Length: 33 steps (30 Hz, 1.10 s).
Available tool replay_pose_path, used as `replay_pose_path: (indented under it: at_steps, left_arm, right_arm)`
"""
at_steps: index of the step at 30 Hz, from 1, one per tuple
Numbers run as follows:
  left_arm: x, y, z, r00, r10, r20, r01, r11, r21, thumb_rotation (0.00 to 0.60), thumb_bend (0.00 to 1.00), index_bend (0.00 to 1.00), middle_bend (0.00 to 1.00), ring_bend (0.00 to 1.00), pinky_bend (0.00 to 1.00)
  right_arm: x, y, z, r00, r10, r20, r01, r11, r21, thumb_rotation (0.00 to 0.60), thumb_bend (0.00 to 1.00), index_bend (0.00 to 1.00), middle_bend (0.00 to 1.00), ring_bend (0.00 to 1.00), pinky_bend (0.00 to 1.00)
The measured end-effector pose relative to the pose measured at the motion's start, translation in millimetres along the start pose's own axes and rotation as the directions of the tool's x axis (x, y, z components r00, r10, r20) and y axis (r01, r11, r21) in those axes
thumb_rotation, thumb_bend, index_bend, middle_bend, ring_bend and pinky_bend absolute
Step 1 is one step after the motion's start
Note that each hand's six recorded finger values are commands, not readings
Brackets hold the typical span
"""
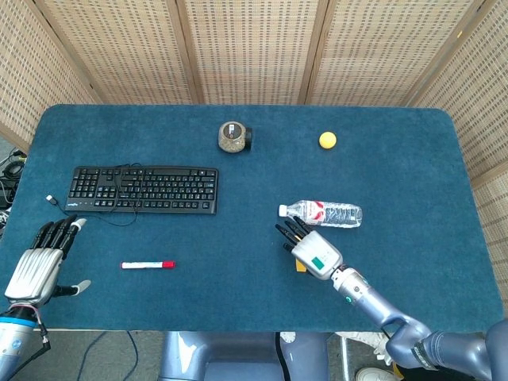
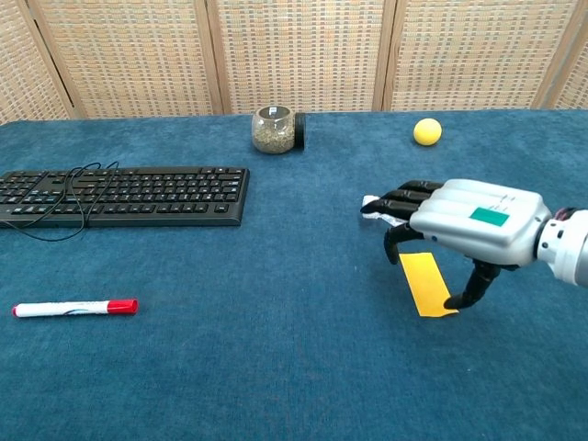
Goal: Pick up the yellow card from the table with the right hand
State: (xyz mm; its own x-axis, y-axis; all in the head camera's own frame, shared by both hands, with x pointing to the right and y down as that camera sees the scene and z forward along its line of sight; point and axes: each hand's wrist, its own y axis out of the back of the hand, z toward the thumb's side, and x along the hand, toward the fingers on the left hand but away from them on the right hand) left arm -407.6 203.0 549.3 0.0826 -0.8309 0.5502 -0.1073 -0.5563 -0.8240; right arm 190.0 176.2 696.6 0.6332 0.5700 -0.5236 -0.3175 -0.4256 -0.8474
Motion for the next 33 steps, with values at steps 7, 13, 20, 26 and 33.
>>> replay_pose_path:
  at_steps: [7, 13, 20, 26, 33]
  left_arm:
    - [0, 0, -1, 1.0, 0.001, -0.004, -0.001, 1.0, -0.003, 0.6, 0.0, 0.0, 0.0, 0.0, 0.0]
    - [0, 0, -1, 1.0, 0.001, -0.004, -0.001, 1.0, -0.002, 0.6, 0.0, 0.0, 0.0, 0.0, 0.0]
    - [1, -1, 0, 1.0, -0.003, -0.002, 0.003, 1.0, 0.002, 0.6, 0.0, 0.0, 0.0, 0.0, 0.0]
    - [1, -1, 0, 1.0, -0.003, -0.003, 0.003, 1.0, 0.003, 0.6, 0.0, 0.0, 0.0, 0.0, 0.0]
    - [1, -1, 0, 1.0, -0.002, -0.004, 0.002, 1.0, 0.002, 0.6, 0.0, 0.0, 0.0, 0.0, 0.0]
  right_arm:
    - [2, -11, 6, 1.0, 0.027, -0.013, -0.027, 1.0, 0.015, 0.6, 0.09, 0.37, 0.0, 0.0, 0.0]
    - [4, -16, 5, 0.999, 0.034, -0.013, -0.033, 0.998, 0.049, 0.6, 0.09, 0.38, 0.0, 0.0, 0.0]
    - [4, -19, 1, 0.999, 0.031, -0.013, -0.029, 0.996, 0.085, 0.6, 0.09, 0.38, 0.0, 0.0, 0.0]
    - [0, -19, 1, 1.0, 0.03, -0.006, -0.03, 0.996, 0.084, 0.6, 0.09, 0.39, 0.0, 0.0, 0.0]
    - [-4, -20, 0, 0.999, 0.033, 0.006, -0.033, 0.996, 0.083, 0.6, 0.14, 0.4, 0.0, 0.0, 0.0]
